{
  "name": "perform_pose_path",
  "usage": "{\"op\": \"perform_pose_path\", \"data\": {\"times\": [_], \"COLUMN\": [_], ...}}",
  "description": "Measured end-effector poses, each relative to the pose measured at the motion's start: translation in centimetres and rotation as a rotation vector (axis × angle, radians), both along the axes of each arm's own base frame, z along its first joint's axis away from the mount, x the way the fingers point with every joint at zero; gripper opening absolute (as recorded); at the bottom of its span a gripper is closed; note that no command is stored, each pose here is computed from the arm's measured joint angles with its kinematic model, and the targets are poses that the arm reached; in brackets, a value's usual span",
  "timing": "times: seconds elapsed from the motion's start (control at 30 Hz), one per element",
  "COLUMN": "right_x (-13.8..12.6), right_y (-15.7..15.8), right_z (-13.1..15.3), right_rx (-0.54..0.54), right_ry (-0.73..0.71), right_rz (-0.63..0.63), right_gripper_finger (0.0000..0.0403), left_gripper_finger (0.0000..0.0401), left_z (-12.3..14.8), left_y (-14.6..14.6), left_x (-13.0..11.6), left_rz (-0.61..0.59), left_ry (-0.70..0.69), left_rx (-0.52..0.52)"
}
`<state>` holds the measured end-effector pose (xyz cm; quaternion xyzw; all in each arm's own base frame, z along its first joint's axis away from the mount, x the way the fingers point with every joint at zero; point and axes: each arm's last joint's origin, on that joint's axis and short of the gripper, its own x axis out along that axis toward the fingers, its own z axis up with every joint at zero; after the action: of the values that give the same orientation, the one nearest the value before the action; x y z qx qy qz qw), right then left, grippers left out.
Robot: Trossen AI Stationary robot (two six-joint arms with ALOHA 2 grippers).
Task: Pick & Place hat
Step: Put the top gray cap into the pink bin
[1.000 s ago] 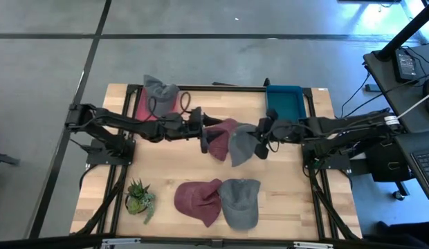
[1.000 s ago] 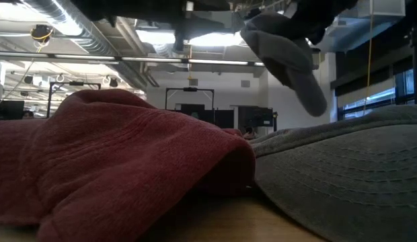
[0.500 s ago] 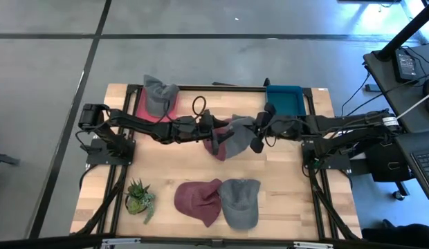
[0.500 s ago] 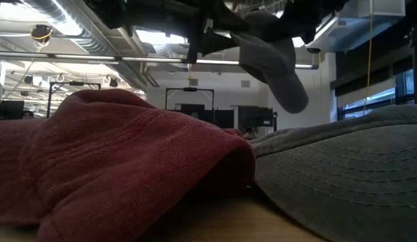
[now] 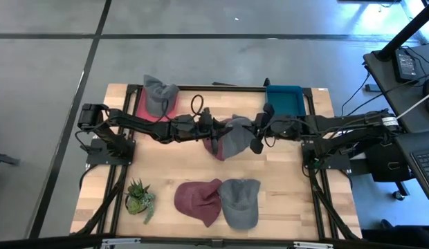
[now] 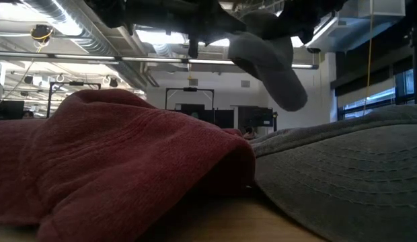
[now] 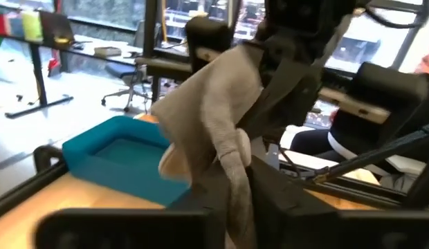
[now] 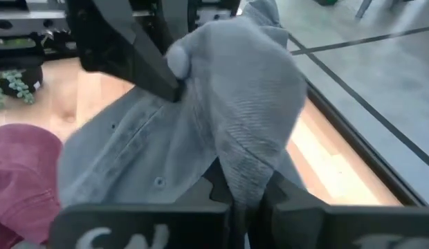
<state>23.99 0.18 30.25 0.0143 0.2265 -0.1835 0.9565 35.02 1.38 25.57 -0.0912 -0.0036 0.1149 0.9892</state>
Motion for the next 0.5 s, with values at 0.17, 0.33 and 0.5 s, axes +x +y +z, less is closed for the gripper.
{"op": "perform_pose_path", "data": {"times": [0.17, 0.33, 0.5], "right_x": [0.4, 0.4, -0.2], "right_y": [0.1, 0.4, 0.3], "right_z": [-0.4, -0.6, -1.3], "right_rx": [-0.029, -0.057, -0.060], "right_ry": [0.032, 0.073, 0.172], "right_rz": [0.034, 0.169, 0.154], "right_gripper_finger": [0.0020, 0.0051, 0.0114], "left_gripper_finger": [0.0009, 0.0006, 0.0005], "left_z": [0.3, 1.0, 2.9], "left_y": [-0.1, 0.1, 1.3], "left_x": [-0.2, -0.6, -0.7], "left_rz": [-0.028, -0.032, -0.011], "left_ry": [0.000, 0.082, 0.309], "left_rx": [0.039, 0.122, 0.149]}}
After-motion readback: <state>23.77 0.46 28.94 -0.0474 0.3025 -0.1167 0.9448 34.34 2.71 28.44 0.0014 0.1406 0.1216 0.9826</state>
